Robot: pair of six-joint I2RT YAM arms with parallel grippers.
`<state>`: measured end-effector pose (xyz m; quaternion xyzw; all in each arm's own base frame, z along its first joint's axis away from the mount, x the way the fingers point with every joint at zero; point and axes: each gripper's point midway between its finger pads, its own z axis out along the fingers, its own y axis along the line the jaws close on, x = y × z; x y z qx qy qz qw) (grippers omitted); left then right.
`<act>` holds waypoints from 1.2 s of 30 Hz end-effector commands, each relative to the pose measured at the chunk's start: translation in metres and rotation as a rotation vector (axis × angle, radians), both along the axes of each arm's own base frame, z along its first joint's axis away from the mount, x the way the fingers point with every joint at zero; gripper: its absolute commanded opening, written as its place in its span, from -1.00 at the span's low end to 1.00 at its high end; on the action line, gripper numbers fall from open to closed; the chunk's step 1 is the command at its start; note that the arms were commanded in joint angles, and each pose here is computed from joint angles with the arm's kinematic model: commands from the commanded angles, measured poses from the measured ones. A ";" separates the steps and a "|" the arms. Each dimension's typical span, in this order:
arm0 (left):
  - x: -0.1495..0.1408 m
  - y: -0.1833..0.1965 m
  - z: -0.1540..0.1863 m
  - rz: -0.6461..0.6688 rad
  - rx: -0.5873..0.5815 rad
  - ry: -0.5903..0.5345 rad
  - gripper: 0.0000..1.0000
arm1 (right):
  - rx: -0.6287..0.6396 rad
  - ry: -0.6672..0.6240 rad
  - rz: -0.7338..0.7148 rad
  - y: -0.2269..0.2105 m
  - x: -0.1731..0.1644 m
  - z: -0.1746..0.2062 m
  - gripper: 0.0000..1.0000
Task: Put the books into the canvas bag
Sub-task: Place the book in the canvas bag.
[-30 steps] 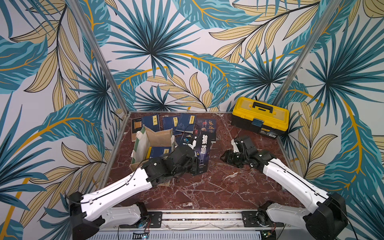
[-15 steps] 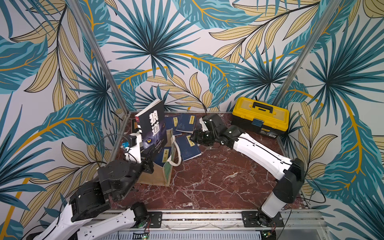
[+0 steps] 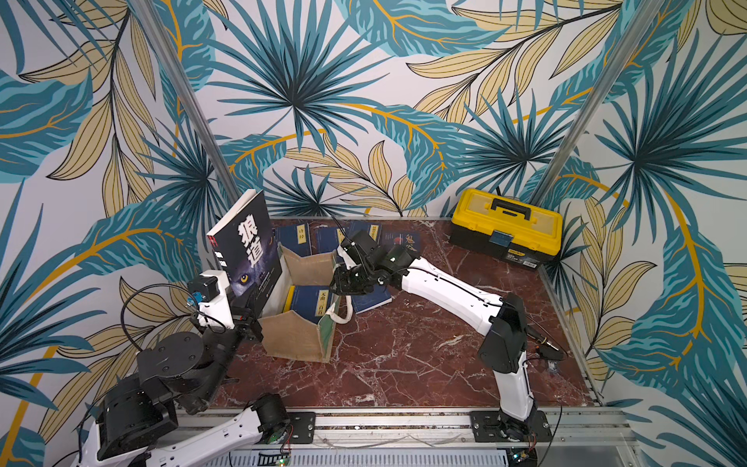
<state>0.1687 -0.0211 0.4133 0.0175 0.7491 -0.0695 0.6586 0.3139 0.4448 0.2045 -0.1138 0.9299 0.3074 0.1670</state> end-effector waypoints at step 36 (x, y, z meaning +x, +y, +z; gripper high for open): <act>0.036 -0.072 -0.134 -0.115 0.119 0.834 -1.00 | 0.105 -0.022 -0.096 -0.012 0.010 0.014 -0.65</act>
